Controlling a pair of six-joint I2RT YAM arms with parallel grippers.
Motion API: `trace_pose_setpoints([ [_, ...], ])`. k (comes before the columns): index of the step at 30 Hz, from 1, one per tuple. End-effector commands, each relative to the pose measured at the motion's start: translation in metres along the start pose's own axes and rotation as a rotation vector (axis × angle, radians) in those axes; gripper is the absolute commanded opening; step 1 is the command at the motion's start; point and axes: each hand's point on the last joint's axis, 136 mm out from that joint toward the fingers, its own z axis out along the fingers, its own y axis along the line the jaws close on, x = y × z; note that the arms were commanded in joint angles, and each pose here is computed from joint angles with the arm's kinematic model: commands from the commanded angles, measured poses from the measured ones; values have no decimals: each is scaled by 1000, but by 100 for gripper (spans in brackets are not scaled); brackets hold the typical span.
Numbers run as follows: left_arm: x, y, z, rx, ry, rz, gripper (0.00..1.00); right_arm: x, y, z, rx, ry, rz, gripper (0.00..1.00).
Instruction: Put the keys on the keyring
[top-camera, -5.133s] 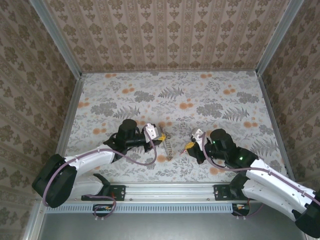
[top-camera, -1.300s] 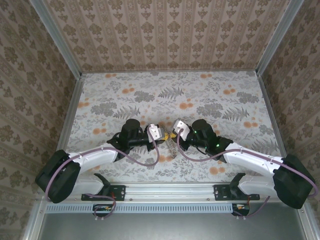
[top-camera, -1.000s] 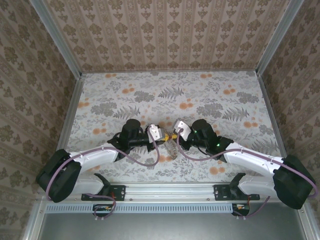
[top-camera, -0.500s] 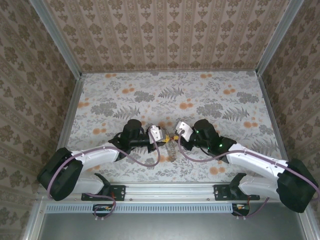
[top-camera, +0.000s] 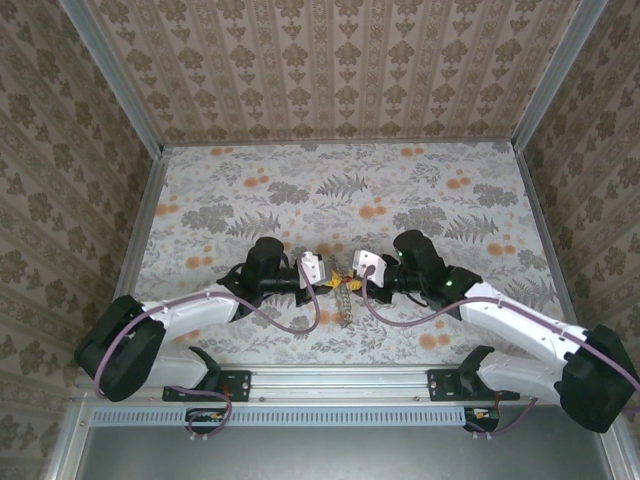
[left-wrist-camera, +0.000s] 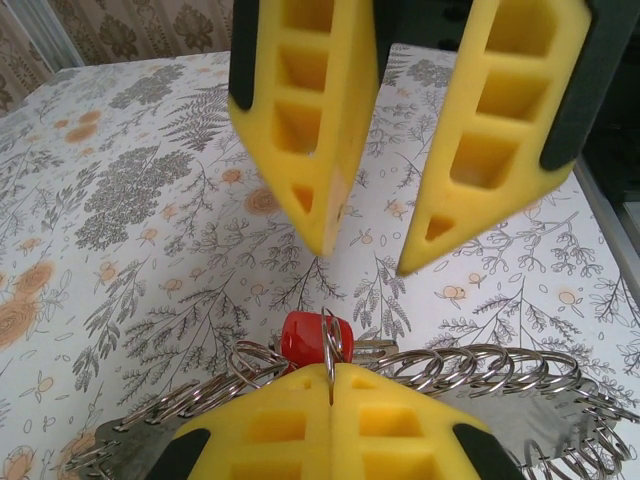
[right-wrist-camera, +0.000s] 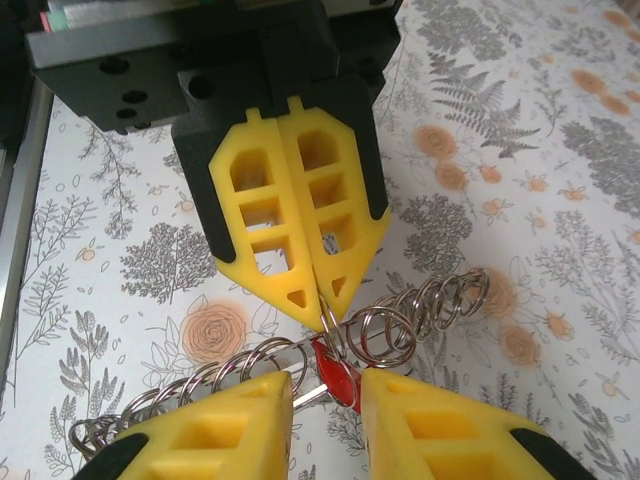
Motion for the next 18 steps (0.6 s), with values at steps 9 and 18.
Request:
trace_pose_setpoints([
  [9,-25,-1,2,48,-57,51,0,-11,-9,10,-38,-30,4,29],
  [18,-26,0,2,51,-59,51,0,-5,-13,15,-49,-33,27,22],
])
